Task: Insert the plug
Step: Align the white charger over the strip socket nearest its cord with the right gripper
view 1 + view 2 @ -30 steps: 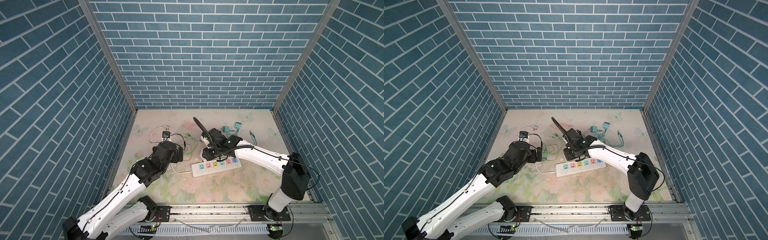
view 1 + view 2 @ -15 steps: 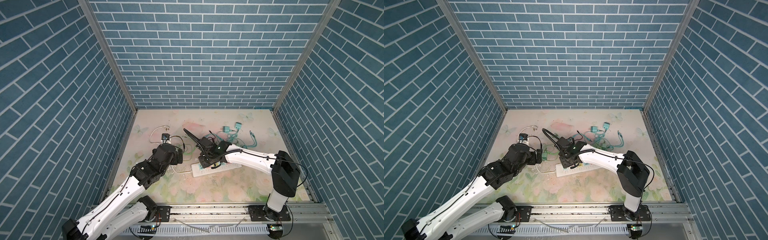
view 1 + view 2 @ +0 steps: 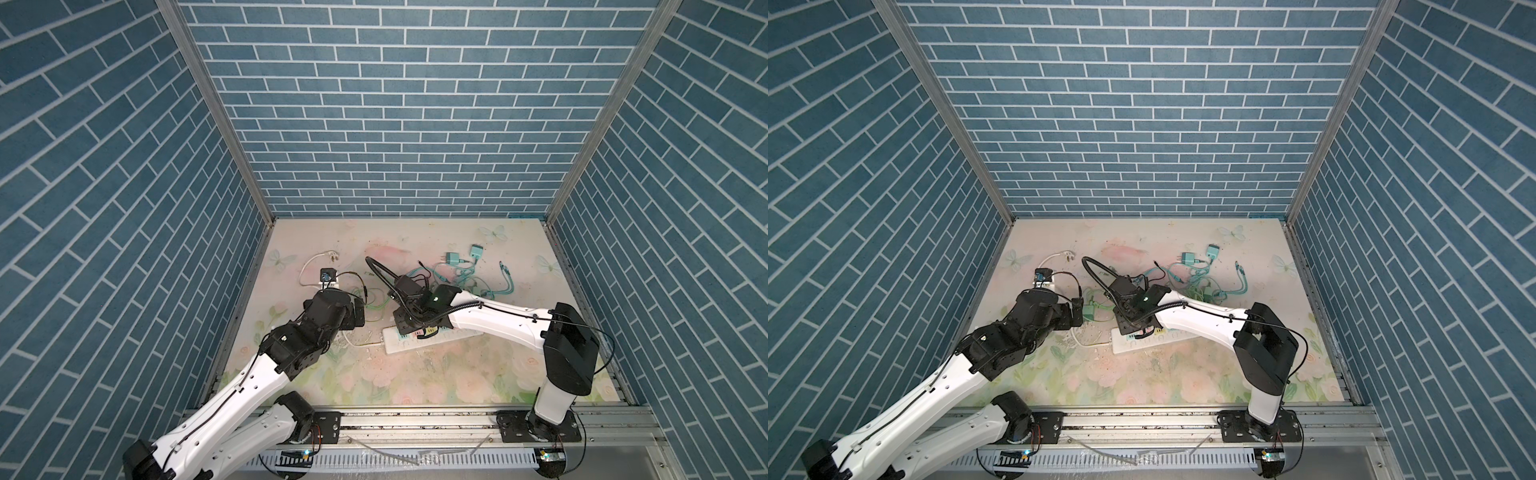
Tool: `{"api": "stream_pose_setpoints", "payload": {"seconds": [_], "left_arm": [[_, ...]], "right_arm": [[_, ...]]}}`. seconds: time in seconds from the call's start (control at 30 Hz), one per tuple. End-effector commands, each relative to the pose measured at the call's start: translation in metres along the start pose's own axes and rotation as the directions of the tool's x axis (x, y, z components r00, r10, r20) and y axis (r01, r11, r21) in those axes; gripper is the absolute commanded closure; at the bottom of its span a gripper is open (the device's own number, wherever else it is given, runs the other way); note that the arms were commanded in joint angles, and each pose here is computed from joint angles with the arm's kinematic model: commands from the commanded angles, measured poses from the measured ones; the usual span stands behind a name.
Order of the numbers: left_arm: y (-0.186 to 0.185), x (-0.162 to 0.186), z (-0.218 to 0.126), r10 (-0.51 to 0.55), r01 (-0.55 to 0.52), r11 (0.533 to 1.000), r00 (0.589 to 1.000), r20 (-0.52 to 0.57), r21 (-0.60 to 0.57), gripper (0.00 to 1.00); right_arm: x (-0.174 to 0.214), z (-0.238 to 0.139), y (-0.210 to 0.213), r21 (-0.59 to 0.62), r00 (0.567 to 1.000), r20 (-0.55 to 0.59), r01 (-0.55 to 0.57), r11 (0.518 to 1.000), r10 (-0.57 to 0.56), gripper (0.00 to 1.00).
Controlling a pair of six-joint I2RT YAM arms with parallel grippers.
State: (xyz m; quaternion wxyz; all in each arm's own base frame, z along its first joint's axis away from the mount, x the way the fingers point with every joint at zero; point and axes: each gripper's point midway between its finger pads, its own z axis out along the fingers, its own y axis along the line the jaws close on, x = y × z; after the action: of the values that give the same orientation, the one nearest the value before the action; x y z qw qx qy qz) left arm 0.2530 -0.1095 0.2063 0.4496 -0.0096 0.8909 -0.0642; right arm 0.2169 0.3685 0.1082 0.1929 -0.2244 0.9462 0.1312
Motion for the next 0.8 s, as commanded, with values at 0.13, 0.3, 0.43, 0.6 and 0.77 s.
{"api": "stream_pose_setpoints", "payload": {"seconds": [0.13, 0.3, 0.43, 0.6, 0.77], "left_arm": [[0.011, 0.006, 0.000, -0.011, 0.011, 0.999, 1.000, 0.000, -0.043, 0.00], [0.013, 0.005, -0.001, -0.007, 0.008, 0.999, 1.000, 0.010, -0.049, 0.00], [0.013, 0.007, -0.001, -0.011, 0.012, 0.999, 1.000, 0.015, -0.042, 0.01], [0.014, 0.010, 0.000, -0.017, 0.018, 0.999, 1.000, 0.010, -0.040, 0.00], [0.014, 0.010, 0.000, -0.018, 0.019, 0.999, 1.000, 0.017, -0.042, 0.00]], "right_arm": [[-0.001, 0.007, 0.002, 0.050, 0.997, 0.039, -0.064, 0.997, 0.062, 1.00], [0.005, 0.009, 0.000, 0.065, 0.996, 0.041, -0.079, 0.995, 0.077, 1.00], [0.007, 0.010, -0.004, 0.092, 0.996, 0.041, -0.079, 0.993, 0.075, 1.00], [0.010, 0.012, -0.006, 0.121, 0.997, 0.026, -0.077, 0.990, 0.075, 1.00], [0.017, 0.011, -0.010, 0.121, 0.996, 0.031, -0.092, 0.988, 0.088, 1.00]]}}
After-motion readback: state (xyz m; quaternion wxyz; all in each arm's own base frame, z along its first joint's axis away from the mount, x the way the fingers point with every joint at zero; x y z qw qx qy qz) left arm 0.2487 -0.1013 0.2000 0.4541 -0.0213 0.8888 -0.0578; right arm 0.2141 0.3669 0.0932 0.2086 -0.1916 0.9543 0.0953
